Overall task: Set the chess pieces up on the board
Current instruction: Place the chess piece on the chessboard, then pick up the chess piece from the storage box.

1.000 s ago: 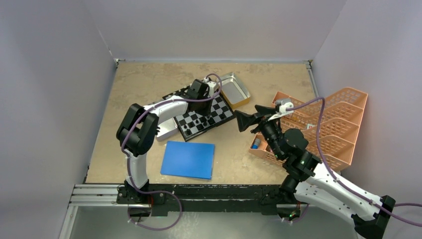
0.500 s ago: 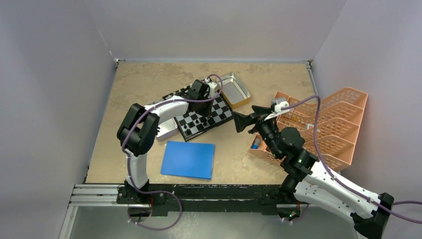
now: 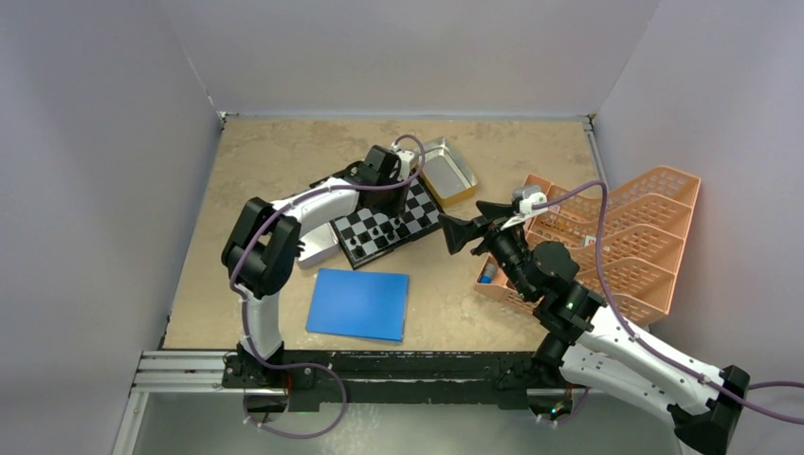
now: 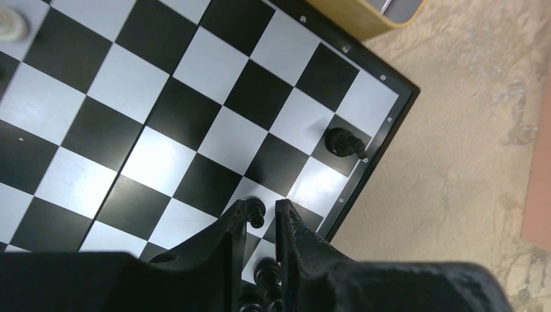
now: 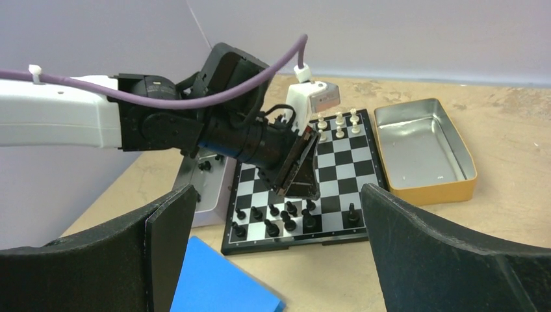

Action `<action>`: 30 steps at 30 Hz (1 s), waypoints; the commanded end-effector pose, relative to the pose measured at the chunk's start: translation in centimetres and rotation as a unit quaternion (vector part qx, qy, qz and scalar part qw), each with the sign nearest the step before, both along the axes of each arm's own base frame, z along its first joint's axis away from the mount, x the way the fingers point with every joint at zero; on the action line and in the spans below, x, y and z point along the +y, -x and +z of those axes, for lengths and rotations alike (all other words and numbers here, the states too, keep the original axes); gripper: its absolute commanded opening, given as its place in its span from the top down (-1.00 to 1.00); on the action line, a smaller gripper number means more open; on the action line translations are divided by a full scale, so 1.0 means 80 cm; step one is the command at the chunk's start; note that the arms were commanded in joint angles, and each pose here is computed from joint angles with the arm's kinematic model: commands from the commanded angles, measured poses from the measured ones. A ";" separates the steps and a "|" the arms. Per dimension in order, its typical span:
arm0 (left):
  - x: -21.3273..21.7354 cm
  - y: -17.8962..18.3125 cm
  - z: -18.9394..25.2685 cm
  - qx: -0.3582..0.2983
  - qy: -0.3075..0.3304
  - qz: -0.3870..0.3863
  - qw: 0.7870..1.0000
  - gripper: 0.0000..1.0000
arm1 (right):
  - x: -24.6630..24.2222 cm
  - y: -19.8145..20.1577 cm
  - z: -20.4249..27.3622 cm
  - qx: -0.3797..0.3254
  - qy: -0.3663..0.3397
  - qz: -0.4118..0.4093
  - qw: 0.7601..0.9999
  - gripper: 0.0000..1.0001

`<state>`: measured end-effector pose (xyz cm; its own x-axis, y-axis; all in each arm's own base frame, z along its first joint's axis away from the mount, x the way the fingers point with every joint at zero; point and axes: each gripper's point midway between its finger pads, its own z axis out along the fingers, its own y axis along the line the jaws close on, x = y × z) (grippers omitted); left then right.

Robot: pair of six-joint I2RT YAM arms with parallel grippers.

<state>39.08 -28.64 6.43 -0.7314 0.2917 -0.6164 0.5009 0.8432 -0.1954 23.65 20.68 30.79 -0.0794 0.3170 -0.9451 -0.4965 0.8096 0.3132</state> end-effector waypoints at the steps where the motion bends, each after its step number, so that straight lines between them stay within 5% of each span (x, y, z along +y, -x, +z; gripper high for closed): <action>1: -0.022 -0.015 0.094 -0.065 0.060 -0.012 0.996 0.53 | 0.002 0.001 0.033 -0.033 -0.022 0.007 0.999 -0.98; 7: 0.008 -0.020 0.132 -0.090 0.042 0.044 0.994 0.47 | 0.008 0.003 0.034 -0.037 -0.029 0.018 0.999 -0.98; 12: 0.086 -0.036 0.149 -0.103 0.015 0.167 0.980 0.43 | 0.012 0.001 0.031 -0.036 -0.028 0.020 0.999 -0.98; 21: 0.246 -0.034 0.131 -0.084 0.030 0.405 0.910 0.39 | 0.014 0.004 0.030 -0.038 -0.035 0.029 0.998 -0.98; 30: 0.324 -0.030 0.063 -0.035 0.043 0.552 0.832 0.40 | 0.010 0.005 0.033 -0.040 -0.037 0.025 0.998 -0.98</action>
<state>40.56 -4.73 12.38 -0.5994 -0.4479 -0.6634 -0.4251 0.8804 -0.2103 23.62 21.83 31.03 -0.0720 0.3260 -0.9426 -0.5392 0.7823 0.3118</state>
